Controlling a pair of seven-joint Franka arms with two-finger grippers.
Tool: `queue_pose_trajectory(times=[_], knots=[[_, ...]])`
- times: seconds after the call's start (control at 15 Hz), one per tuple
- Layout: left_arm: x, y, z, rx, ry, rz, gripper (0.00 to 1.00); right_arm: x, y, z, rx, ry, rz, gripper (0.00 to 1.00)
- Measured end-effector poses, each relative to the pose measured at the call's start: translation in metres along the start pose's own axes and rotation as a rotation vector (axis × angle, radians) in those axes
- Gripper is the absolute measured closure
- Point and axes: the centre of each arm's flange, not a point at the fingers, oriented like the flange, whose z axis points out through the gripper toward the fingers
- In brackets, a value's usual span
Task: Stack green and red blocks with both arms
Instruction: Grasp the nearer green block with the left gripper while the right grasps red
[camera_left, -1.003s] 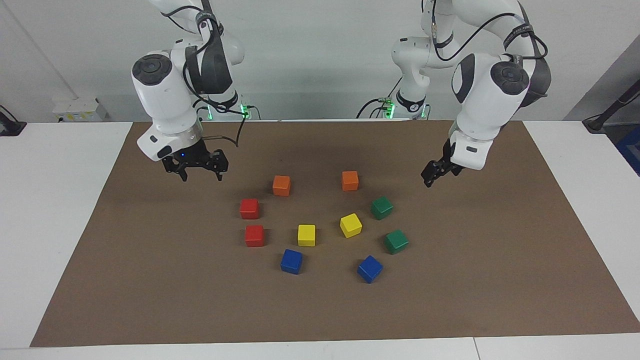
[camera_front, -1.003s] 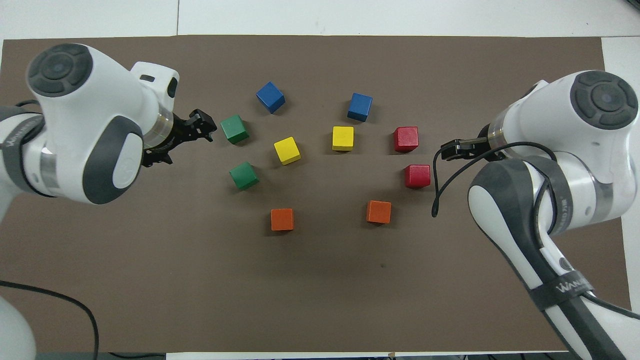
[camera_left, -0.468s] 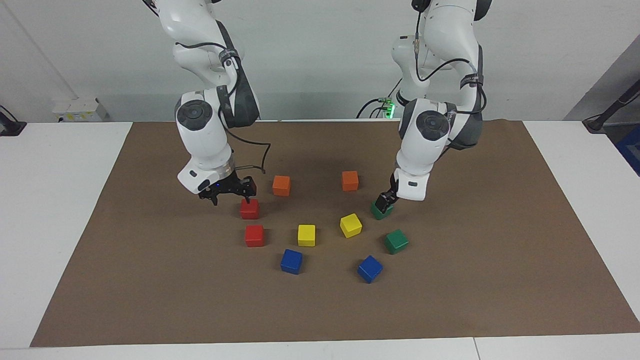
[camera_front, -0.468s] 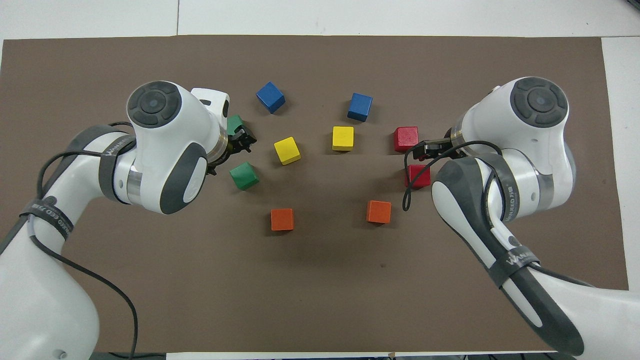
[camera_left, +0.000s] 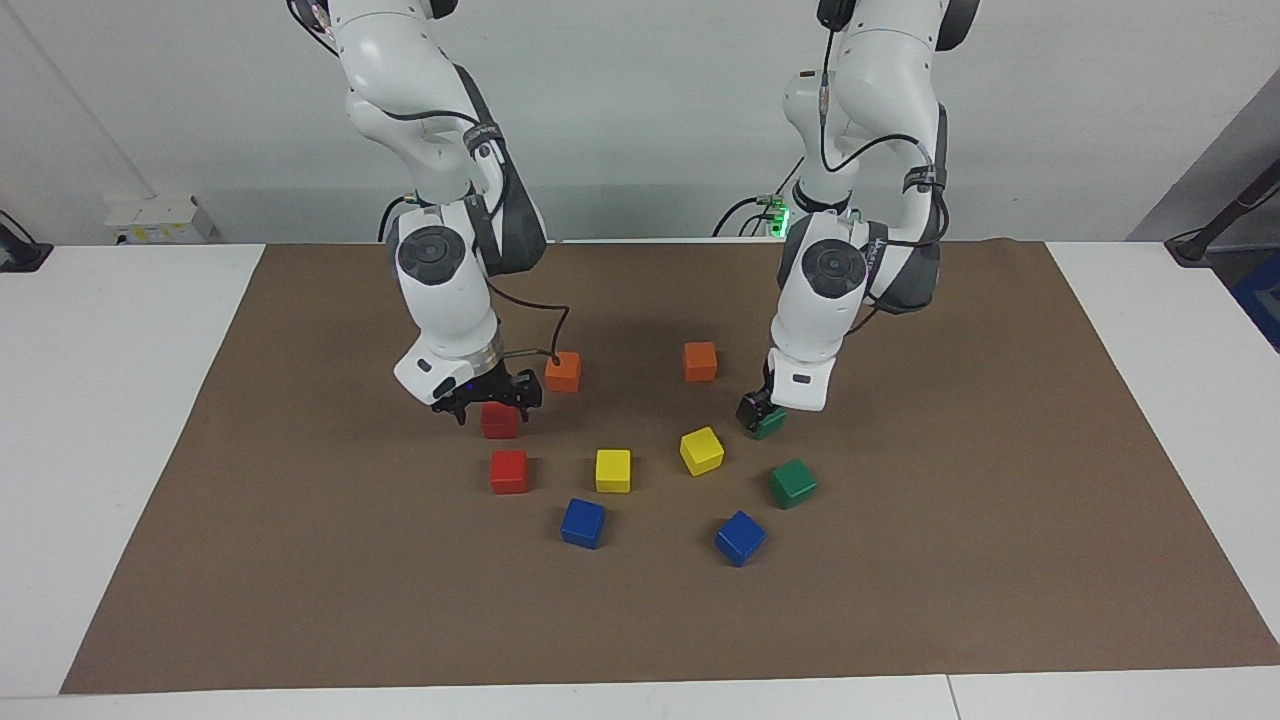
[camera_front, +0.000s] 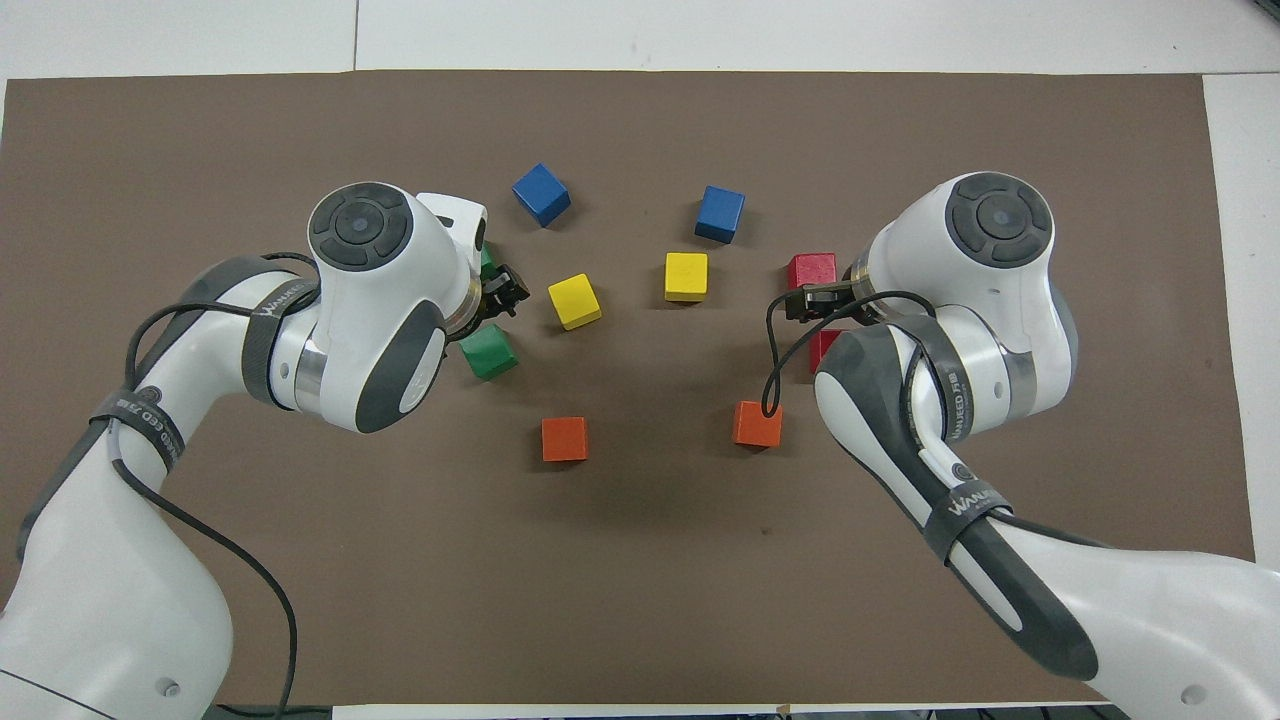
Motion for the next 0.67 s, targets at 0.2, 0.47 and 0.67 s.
queue_pose_trajectory(times=[0.2, 0.47, 0.67], knots=[[-0.002, -0.002, 0.010, -0.011, 0.009, 0.029, 0.00, 0.000, 0.000, 0.006, -0.001, -0.003, 0.001, 0.00], [-0.005, -0.004, 0.019, -0.013, 0.010, 0.037, 0.00, -0.003, 0.004, 0.014, -0.006, -0.019, 0.005, 0.00], [-0.008, -0.003, 0.021, -0.012, 0.009, 0.042, 0.00, -0.006, 0.007, 0.021, -0.010, -0.034, 0.009, 0.00]])
